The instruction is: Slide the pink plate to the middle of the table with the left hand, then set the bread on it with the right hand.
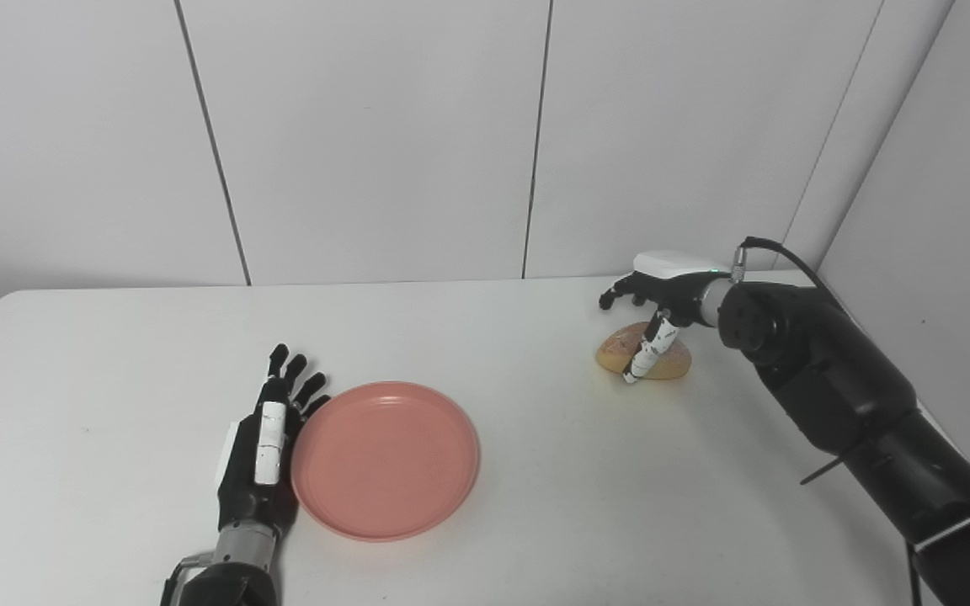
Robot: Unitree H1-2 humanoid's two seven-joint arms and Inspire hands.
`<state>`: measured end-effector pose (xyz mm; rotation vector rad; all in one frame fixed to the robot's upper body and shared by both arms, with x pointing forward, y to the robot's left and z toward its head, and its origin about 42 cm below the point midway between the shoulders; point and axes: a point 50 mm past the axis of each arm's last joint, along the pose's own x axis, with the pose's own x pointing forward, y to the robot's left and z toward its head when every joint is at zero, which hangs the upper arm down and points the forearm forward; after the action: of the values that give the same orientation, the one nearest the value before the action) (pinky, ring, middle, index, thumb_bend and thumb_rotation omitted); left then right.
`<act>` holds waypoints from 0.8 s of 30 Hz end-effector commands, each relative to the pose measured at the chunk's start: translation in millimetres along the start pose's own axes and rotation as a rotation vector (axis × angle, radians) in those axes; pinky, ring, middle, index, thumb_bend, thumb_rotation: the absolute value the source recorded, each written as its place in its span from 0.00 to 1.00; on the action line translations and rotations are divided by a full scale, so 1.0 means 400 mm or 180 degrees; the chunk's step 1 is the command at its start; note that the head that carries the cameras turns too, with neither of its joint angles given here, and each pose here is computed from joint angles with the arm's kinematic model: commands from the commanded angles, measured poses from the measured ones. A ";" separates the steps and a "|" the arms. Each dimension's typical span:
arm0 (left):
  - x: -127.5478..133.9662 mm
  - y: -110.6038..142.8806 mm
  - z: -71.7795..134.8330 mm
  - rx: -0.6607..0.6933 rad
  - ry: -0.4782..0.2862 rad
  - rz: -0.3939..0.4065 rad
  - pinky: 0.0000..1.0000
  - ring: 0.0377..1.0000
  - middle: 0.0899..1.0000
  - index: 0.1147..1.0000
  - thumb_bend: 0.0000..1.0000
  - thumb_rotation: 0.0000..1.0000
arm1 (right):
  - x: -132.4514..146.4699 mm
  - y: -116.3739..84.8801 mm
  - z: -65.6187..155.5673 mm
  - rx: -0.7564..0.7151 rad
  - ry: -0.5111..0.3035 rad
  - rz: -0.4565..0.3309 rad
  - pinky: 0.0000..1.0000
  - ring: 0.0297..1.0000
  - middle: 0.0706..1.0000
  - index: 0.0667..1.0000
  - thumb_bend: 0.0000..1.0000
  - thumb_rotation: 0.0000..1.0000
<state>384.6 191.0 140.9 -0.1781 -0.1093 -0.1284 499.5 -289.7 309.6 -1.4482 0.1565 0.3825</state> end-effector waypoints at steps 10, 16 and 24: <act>-0.032 -0.014 -0.030 -0.0065 0.0212 -0.0035 0.87 0.90 0.98 1.00 0.96 0.90 | 0.012 -0.069 -0.016 -0.0243 -0.0119 -0.0471 0.66 0.80 0.83 0.76 1.00 0.16; -0.033 -0.015 -0.031 -0.0062 0.0221 -0.0044 0.87 0.90 0.98 1.00 0.96 0.90 | 0.022 -0.053 -0.028 -0.0192 -0.0063 -0.0354 0.68 0.83 0.85 0.77 1.00 0.16; -0.036 -0.021 -0.030 -0.0080 0.0226 -0.0065 0.85 0.89 0.97 1.00 0.95 0.90 | 0.034 -0.028 -0.051 -0.0093 0.0025 -0.0248 0.68 0.81 0.85 0.76 1.00 0.16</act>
<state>377.1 186.7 139.5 -0.1787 -0.0930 -0.1442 511.2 -305.7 278.0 -1.4689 0.1887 0.3758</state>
